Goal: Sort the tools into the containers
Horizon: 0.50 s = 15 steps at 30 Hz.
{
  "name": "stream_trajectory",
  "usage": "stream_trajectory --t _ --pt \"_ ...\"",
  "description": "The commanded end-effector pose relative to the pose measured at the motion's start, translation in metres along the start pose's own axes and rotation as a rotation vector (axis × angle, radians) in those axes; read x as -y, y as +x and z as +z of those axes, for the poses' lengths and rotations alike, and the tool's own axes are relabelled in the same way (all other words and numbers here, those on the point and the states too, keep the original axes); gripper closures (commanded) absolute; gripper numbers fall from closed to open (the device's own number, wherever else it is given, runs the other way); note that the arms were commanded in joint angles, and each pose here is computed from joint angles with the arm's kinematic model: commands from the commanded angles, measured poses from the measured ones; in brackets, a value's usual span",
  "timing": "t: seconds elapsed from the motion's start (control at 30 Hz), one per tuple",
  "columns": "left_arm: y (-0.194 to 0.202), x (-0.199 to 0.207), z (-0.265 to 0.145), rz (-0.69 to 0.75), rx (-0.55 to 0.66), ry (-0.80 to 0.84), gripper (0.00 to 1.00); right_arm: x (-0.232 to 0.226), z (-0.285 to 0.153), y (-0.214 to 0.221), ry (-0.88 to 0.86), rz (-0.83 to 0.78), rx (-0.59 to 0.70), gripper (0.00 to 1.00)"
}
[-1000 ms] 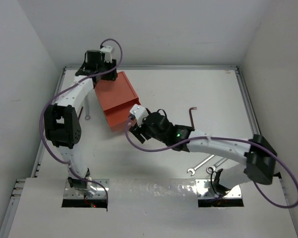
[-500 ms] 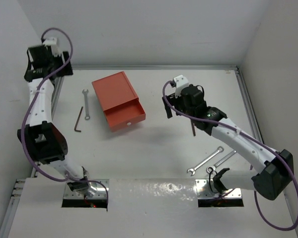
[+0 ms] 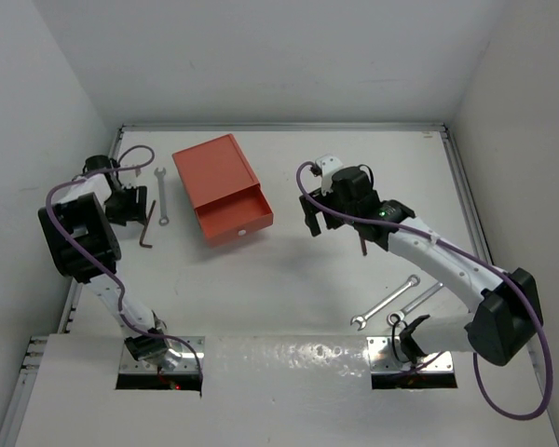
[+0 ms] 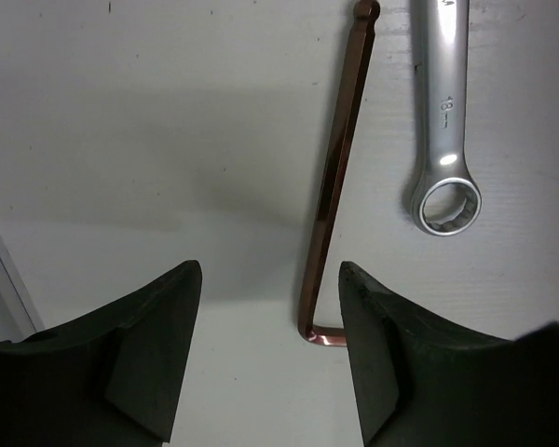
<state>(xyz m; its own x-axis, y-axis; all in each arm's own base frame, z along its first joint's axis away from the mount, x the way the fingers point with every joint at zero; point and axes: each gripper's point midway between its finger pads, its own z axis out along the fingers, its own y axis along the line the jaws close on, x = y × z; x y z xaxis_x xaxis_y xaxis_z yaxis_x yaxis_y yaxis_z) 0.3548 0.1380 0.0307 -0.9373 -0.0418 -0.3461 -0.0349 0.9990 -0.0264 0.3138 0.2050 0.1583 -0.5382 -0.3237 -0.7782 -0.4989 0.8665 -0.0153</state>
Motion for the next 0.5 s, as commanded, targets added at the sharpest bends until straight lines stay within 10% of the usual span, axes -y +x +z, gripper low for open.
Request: stream_trajectory --t 0.0,0.47 --pt "-0.013 -0.005 0.008 0.064 0.047 -0.028 0.42 0.002 -0.001 -0.003 0.002 0.010 0.015 0.11" --pt "0.023 0.014 0.044 0.183 -0.029 -0.093 0.62 0.006 -0.003 0.009 0.029 0.040 0.000 0.13"
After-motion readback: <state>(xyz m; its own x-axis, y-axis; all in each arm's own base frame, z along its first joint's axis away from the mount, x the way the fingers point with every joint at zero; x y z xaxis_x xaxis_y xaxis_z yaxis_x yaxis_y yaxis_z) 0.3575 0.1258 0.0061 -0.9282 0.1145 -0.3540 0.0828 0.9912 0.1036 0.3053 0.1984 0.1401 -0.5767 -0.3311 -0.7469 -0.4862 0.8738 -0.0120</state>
